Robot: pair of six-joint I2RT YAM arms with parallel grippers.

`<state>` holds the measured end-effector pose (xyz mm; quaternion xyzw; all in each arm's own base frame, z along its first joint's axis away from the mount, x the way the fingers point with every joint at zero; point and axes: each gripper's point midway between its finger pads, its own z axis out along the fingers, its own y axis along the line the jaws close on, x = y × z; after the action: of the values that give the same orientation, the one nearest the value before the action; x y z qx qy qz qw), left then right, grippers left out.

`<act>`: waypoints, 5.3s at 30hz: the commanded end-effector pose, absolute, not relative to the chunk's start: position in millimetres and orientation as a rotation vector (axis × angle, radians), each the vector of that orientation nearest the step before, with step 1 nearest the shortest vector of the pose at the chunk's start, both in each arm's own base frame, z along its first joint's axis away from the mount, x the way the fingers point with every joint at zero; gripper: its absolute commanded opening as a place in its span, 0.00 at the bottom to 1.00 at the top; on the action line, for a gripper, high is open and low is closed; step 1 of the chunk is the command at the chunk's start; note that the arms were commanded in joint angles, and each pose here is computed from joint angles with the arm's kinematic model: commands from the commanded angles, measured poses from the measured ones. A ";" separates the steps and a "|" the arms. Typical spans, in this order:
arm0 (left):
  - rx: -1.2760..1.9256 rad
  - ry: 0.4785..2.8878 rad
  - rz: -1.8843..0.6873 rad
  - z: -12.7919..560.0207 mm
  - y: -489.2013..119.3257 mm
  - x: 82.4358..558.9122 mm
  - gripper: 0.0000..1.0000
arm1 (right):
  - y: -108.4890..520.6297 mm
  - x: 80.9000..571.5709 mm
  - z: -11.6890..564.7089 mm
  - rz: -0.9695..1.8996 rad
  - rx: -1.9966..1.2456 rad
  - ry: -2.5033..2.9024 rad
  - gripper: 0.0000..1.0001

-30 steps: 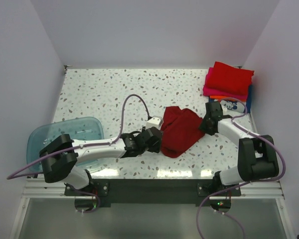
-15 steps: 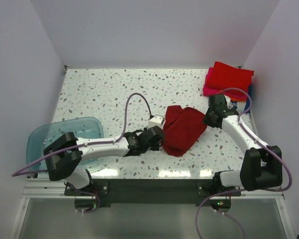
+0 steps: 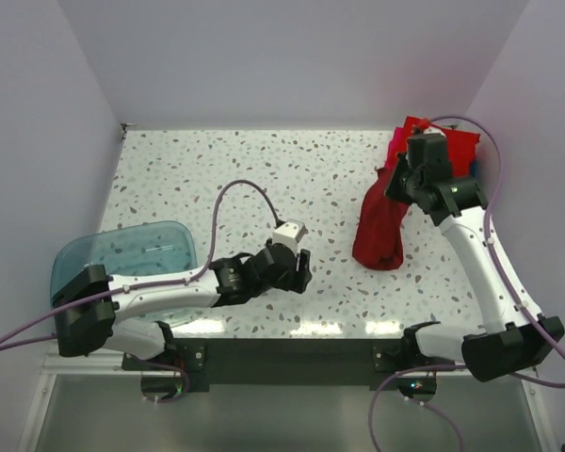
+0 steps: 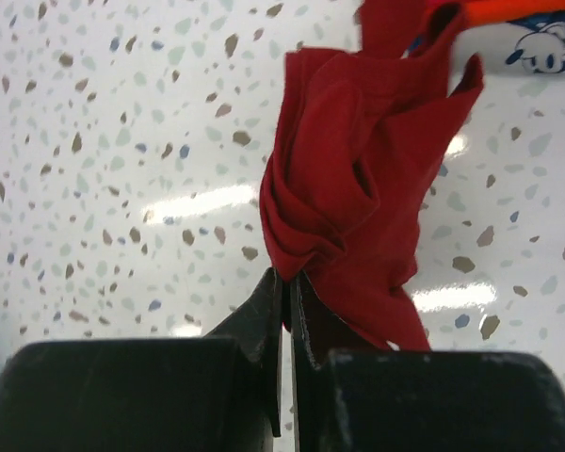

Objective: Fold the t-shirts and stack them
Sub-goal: Flatten the tshirt out

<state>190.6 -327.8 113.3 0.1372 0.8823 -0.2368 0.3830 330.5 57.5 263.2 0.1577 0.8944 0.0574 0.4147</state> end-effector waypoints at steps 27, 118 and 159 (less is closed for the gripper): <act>0.201 2.219 -0.486 114.7 -296.9 222.7 0.77 | 150.9 295.4 139.3 0.268 0.195 2.496 0.66; -0.178 2.357 -0.078 109.4 -136.5 249.0 0.80 | 126.3 301.7 144.9 0.113 0.187 2.474 0.66; -0.156 2.267 0.236 62.5 -212.6 487.1 0.69 | 96.0 148.2 102.8 0.302 0.294 2.628 0.00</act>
<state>462.6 -212.3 52.2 -0.0514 0.9151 0.0863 0.3906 164.1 96.8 109.5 0.0996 0.9540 0.1058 0.2624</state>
